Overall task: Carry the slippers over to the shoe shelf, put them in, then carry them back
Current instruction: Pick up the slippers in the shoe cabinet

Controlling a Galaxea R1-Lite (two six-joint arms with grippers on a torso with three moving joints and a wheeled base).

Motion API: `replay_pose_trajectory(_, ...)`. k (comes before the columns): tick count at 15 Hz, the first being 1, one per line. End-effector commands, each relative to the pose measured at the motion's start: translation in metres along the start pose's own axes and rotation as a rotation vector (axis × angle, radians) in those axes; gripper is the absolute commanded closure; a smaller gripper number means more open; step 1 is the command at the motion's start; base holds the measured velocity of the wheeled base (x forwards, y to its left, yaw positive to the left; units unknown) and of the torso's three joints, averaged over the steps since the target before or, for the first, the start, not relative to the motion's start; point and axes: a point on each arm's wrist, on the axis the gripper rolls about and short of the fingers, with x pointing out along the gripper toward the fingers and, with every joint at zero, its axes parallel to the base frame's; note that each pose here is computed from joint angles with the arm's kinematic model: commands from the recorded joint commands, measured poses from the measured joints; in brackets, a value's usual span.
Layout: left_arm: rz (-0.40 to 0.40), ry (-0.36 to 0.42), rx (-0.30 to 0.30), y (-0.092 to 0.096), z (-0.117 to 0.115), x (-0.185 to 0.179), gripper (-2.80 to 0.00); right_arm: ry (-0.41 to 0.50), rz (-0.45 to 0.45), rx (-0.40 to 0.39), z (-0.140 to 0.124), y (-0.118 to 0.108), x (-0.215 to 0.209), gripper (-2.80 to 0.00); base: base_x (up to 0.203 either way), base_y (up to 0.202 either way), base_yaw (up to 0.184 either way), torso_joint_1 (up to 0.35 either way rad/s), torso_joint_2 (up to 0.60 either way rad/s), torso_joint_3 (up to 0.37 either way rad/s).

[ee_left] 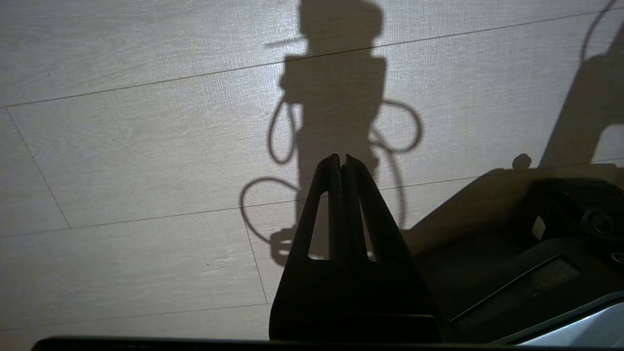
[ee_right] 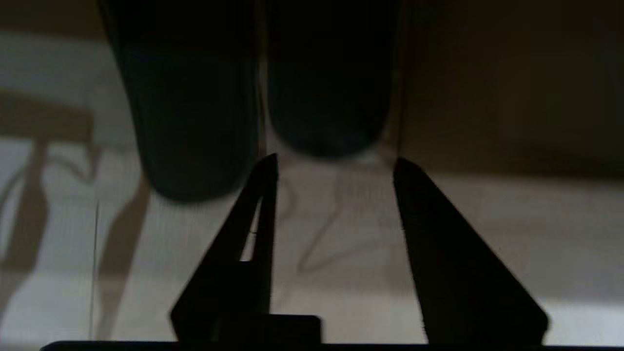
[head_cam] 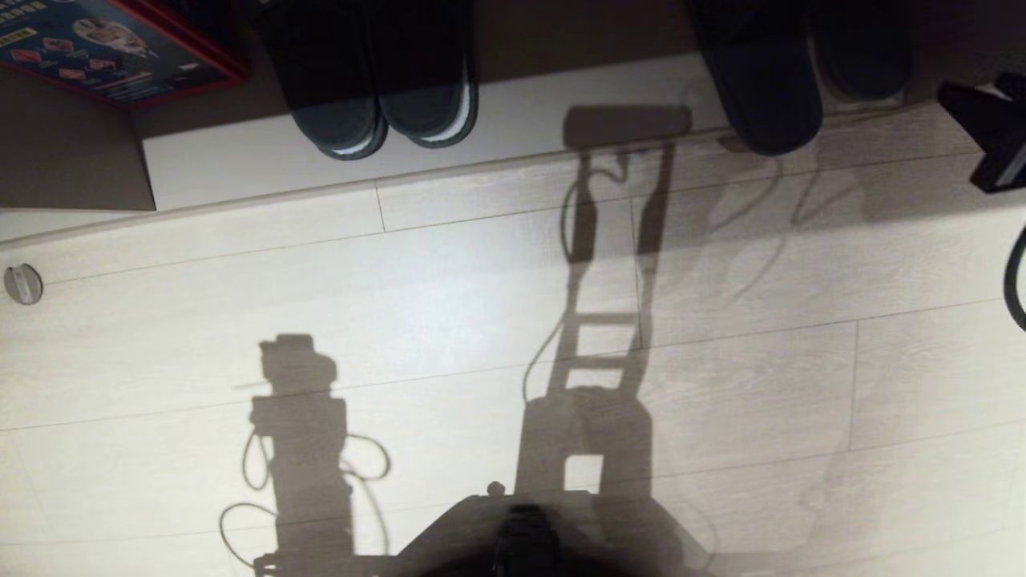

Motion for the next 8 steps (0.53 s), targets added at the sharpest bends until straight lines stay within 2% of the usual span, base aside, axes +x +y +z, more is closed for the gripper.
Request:
replay_pose_trajectory(1,0.0,0.001,0.0,0.0,0.0,0.0,0.0,0.007,0.025,0.002,-0.022,0.006,0.041,-2.8,0.0,0.0,0.0,0.0,0.0,0.0)
replay_pose_trajectory(3,0.0,0.001,0.0,0.0,0.0,0.0,0.0,-0.086,0.071,-0.002,-0.026,0.009,0.064,-2.8,0.0,0.0,0.0,0.0,0.0,0.0)
replay_pose_trajectory(5,0.0,0.001,0.0,0.0,0.0,0.0,0.0,-0.136,0.102,-0.005,-0.032,0.012,0.082,-2.8,0.0,0.0,0.0,0.0,0.0,0.0)
replay_pose_trajectory(8,0.0,0.001,0.0,0.0,0.0,0.0,0.0,-0.219,0.109,-0.007,-0.024,0.011,0.105,-2.8,0.0,0.0,0.0,0.0,0.0,0.0)
